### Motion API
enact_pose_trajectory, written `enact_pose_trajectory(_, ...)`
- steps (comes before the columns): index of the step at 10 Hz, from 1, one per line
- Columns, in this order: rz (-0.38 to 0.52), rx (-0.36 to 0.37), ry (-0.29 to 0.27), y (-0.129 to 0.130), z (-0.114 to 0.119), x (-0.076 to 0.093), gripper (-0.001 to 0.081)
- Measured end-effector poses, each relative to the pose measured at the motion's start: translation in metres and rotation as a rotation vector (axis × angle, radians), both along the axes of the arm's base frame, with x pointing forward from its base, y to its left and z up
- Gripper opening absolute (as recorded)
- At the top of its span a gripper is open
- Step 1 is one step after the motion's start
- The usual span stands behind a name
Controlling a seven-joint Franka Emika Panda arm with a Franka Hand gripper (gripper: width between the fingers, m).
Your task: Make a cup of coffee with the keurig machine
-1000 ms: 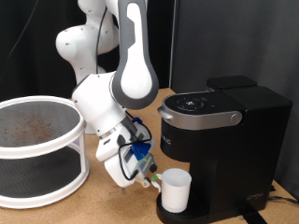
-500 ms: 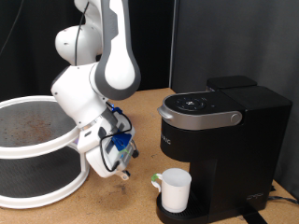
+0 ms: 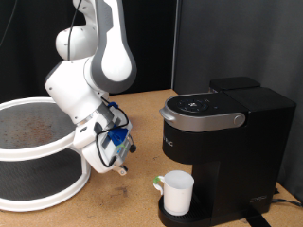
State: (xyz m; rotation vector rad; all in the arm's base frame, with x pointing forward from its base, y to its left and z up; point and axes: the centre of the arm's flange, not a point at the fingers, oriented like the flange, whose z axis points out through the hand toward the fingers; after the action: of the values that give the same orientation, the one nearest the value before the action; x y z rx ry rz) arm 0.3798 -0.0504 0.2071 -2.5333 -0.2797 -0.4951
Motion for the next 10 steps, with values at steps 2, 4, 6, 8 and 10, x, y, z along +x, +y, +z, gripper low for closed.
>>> enact_pose_trajectory(2,-0.001,0.066,-0.045,0.007,0.023,0.005,0.0807)
enact_pose_trajectory(4,-0.03,0.107,-0.059,0.011,0.048,0.008,0.0807)
enact_pose_trajectory(6,-0.023,0.099,-0.081,0.017,0.073,0.01,0.0807)
enact_pose_trajectory(8,-0.005,0.113,-0.097,0.023,0.097,0.009,0.0807)
enact_pose_trajectory(10,0.017,0.157,-0.123,0.027,0.122,0.009,0.0807)
